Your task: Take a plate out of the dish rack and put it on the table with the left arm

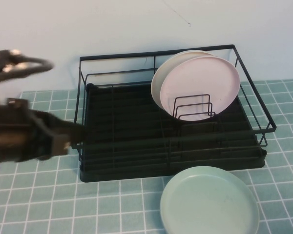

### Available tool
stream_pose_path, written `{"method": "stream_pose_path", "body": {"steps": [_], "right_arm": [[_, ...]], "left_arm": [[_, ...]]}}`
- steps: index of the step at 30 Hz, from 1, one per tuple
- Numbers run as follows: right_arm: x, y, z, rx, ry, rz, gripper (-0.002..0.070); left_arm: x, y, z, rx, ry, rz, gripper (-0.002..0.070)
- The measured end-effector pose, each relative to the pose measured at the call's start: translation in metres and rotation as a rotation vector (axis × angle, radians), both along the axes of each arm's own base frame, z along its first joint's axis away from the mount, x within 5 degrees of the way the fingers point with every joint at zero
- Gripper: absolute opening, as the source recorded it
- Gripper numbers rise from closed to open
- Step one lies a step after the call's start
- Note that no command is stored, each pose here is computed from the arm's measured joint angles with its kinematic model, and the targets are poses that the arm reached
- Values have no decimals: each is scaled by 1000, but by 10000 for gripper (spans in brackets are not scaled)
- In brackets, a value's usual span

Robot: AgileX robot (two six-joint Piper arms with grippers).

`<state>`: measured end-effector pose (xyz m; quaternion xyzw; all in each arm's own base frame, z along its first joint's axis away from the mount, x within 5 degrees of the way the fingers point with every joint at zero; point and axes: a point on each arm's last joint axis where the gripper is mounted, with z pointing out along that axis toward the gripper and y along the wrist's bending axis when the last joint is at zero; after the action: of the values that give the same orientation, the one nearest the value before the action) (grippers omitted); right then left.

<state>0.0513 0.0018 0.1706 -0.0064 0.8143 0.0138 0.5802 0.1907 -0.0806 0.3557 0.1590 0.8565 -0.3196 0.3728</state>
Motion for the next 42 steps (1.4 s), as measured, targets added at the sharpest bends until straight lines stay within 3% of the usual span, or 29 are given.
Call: {"method": "stream_pose_path", "body": {"steps": [5,10,14,21,28,33,42], "right_arm": [[0,0,0,0,0,0,-1],[0,0,0,0,0,0,-1],[0,0,0,0,0,0,-1],[0,0,0,0,0,0,-1],[0,0,0,0,0,0,-1],[0,0,0,0,0,0,-1],[0,0,0,0,0,0,-1]], "left_arm": [[-56,21,31,91,-188,119,1],[-108,40,38,120,-385,259,-1],[-126,53,13,137,-514,374,-1],[-107,65,-61,233,-663,510,-1],[-103,70,-135,216,-616,584,-2],[-104,74,-148,148,-612,656,-2],[-106,73,-162,161,-546,643,-2]]}}
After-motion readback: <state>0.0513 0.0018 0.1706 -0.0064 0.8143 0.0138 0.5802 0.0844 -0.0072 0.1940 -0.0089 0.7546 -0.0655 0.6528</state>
